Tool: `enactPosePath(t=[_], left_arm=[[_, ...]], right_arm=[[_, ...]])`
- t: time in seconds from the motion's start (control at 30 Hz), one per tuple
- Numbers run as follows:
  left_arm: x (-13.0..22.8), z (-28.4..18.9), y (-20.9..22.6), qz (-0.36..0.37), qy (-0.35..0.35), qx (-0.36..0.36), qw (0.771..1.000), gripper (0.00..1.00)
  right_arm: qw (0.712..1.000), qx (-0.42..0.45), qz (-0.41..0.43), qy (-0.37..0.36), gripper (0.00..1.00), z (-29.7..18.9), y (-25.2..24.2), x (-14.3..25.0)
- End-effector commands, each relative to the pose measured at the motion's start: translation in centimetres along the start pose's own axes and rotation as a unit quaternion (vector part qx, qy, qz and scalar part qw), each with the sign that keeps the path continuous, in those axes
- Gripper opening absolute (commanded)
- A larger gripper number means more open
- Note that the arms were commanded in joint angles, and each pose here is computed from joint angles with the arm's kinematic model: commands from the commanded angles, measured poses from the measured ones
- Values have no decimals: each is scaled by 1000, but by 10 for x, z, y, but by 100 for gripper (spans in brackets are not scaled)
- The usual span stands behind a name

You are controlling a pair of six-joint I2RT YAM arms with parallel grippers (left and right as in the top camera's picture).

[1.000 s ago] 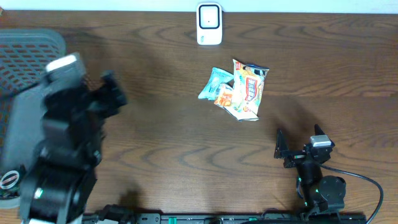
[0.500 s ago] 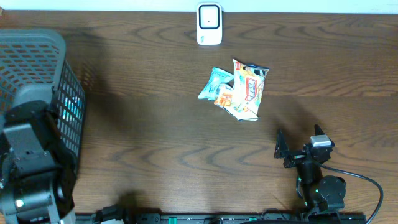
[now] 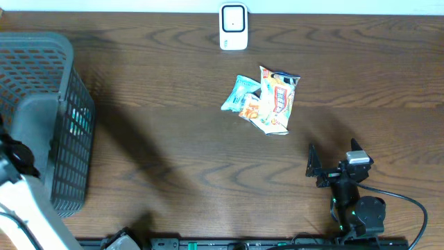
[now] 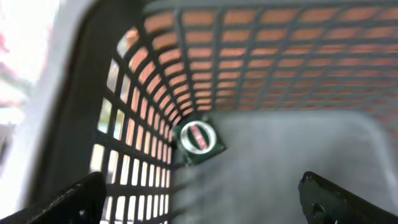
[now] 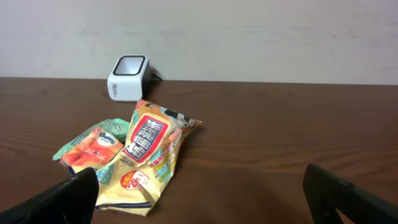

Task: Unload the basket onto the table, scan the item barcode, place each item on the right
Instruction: 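Release the tissue pack on the pile and return left gripper to basket, then lower the left gripper into the basket and grasp the green Zam-Buk box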

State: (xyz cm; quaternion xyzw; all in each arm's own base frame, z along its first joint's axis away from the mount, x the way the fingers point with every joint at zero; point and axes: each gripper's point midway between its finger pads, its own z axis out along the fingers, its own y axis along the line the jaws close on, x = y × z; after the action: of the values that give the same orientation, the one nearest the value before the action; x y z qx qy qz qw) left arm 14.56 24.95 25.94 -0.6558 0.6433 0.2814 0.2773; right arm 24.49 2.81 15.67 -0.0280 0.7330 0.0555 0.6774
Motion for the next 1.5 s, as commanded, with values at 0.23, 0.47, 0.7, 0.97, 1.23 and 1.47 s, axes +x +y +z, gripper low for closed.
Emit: enactPosePath(t=[0.23, 0.47, 0.7, 0.97, 1.23, 1.47], left_arm=[[28, 79, 6, -55, 94, -102, 989, 98], [51, 113, -2, -25, 134, -133, 982, 98], [73, 141, -8, -2, 165, -157, 974, 98], [89, 163, -3, 8, 188, -181, 965, 98], [84, 183, 12, -25, 186, -196, 962, 98], [86, 191, 4, -49, 191, -170, 965, 98]], right_arm=[[1000, -3, 6, 0, 99, 0, 2, 0], [1000, -3, 6, 0, 99, 0, 2, 0], [1000, -3, 6, 0, 99, 0, 2, 0], [1000, -3, 6, 0, 99, 0, 2, 0], [1000, -3, 6, 0, 99, 0, 2, 0], [1000, -3, 6, 0, 99, 0, 2, 0]])
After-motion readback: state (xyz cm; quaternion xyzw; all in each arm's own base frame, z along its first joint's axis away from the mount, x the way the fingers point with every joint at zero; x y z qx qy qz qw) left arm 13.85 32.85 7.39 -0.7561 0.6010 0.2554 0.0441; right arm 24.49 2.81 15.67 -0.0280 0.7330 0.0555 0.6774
